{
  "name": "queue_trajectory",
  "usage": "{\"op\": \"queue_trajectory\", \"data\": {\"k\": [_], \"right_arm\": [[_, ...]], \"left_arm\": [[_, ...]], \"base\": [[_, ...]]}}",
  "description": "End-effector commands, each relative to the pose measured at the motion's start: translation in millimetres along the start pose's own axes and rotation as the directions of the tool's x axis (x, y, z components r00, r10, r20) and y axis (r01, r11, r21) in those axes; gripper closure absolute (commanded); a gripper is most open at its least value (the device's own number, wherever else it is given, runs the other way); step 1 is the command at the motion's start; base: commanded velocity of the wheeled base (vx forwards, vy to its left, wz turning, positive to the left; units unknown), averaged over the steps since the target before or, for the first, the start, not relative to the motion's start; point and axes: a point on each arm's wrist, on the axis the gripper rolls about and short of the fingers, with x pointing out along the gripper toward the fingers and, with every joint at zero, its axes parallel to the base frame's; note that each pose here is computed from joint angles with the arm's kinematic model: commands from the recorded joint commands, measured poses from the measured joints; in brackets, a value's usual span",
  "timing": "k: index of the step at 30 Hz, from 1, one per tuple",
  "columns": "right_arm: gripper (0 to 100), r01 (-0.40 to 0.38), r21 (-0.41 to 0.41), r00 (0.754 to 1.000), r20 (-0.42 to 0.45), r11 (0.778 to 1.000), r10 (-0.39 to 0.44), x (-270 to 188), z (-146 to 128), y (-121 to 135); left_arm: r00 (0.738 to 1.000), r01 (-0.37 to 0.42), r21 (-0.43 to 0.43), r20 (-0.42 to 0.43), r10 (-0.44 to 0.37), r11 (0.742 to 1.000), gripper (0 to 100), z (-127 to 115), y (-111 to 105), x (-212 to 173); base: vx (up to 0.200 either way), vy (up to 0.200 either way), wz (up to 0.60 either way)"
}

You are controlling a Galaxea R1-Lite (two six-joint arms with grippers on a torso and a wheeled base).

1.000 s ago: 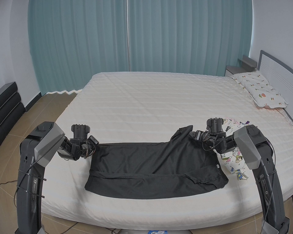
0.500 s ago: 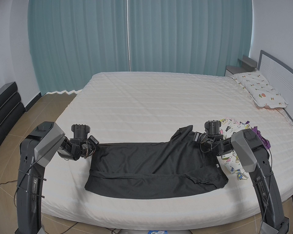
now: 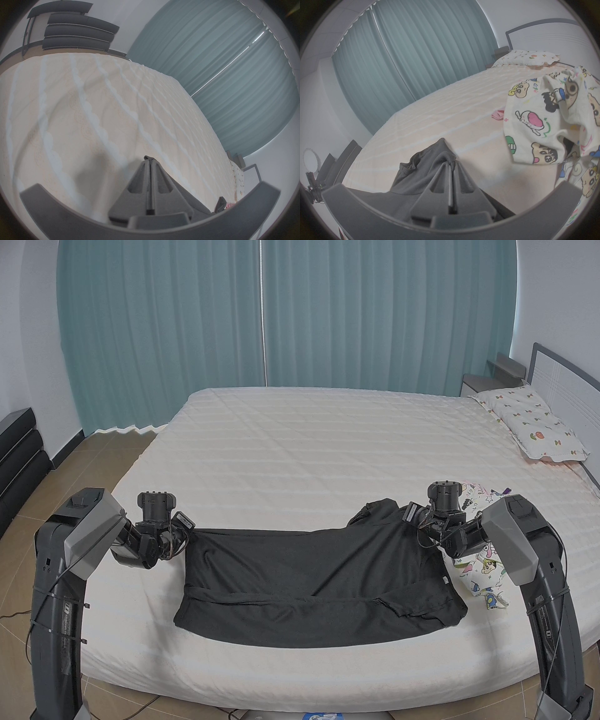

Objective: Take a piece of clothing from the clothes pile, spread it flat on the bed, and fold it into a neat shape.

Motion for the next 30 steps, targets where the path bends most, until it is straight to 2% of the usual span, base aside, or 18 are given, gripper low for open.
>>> {"op": "queue_trajectory", "data": {"k": [1,4,11,21,23,30], "right_arm": [[100,0.0,0.014,1.0,0.015,1.0,0.0,-14,10,-9],[100,-0.054,0.036,0.999,0.0,0.998,0.054,-24,11,-14],[100,-0.085,0.124,0.996,0.031,0.989,0.082,-27,16,-14],[100,-0.13,0.132,0.988,0.101,0.983,0.117,-37,8,-17],[100,-0.161,0.128,0.979,0.15,0.979,0.141,-37,11,-16],[100,-0.169,0.119,0.981,0.118,0.978,0.155,-30,-11,-10]], "left_arm": [[1.0,-0.007,-0.001,0.001,0.007,1.0,100,4,1,-6],[1.0,-0.007,0.002,0.001,0.007,1.0,100,4,1,-7],[1.0,-0.003,0.004,0.004,0.003,1.0,100,6,-1,-11],[1.0,0.007,0.004,0.004,-0.007,1.0,100,11,-6,-20],[1.0,0.009,-0.001,0.01,-0.009,1.0,100,14,-5,-21],[1.0,0.009,-0.007,0.015,-0.009,1.0,100,16,-5,-22]], "base": [[0.0,0.0,0.0],[0.0,0.0,0.0],[0.0,0.0,0.0],[0.0,0.0,0.0],[0.0,0.0,0.0],[0.0,0.0,0.0]]}}
